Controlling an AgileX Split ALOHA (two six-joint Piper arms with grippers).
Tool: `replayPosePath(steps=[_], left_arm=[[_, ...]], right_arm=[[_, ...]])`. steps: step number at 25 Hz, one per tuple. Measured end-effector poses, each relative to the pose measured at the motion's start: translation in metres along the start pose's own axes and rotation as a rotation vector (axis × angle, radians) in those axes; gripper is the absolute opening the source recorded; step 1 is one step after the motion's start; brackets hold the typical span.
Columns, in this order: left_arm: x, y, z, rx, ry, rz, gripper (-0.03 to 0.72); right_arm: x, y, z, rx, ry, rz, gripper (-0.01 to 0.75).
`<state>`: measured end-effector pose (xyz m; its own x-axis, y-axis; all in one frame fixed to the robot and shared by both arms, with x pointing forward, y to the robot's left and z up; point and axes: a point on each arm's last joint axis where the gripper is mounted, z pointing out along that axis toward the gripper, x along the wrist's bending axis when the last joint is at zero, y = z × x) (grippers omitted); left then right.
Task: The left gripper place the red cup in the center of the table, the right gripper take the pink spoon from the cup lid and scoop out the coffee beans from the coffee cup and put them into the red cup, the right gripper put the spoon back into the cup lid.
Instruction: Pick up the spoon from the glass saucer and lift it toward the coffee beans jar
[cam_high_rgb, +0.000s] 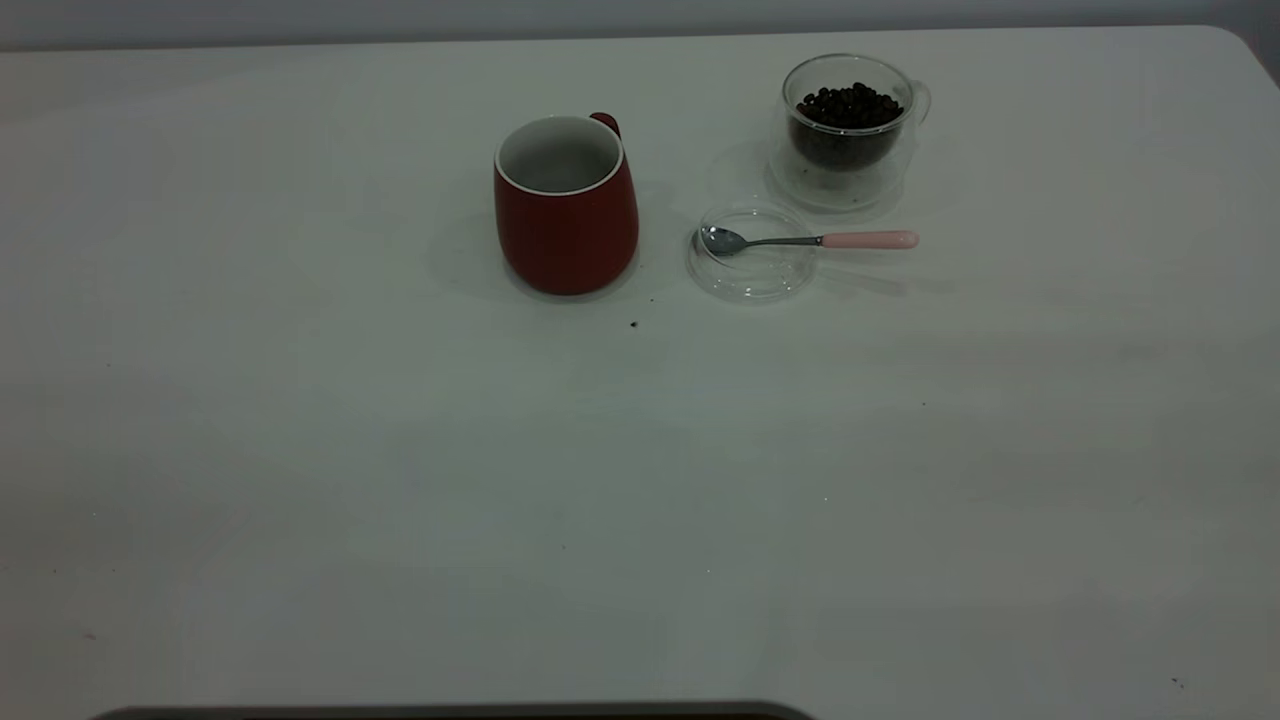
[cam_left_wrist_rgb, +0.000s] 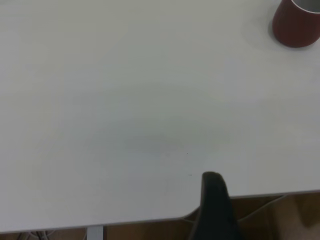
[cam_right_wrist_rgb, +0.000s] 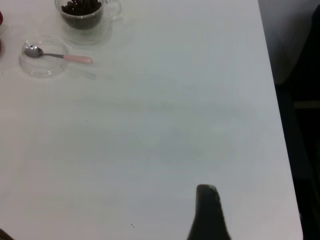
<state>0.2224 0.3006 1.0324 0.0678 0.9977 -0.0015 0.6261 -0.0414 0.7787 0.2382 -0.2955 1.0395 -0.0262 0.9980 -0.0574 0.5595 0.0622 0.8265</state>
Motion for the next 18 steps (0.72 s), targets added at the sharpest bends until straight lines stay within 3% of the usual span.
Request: replayPosePath(steps=[18], left_arm=[[0.0000, 0.0000, 0.0000, 0.000, 0.000, 0.000, 0.588]], right_arm=[[0.0014, 0.0002, 0.0000, -0.002, 0.016, 0.008, 0.591]])
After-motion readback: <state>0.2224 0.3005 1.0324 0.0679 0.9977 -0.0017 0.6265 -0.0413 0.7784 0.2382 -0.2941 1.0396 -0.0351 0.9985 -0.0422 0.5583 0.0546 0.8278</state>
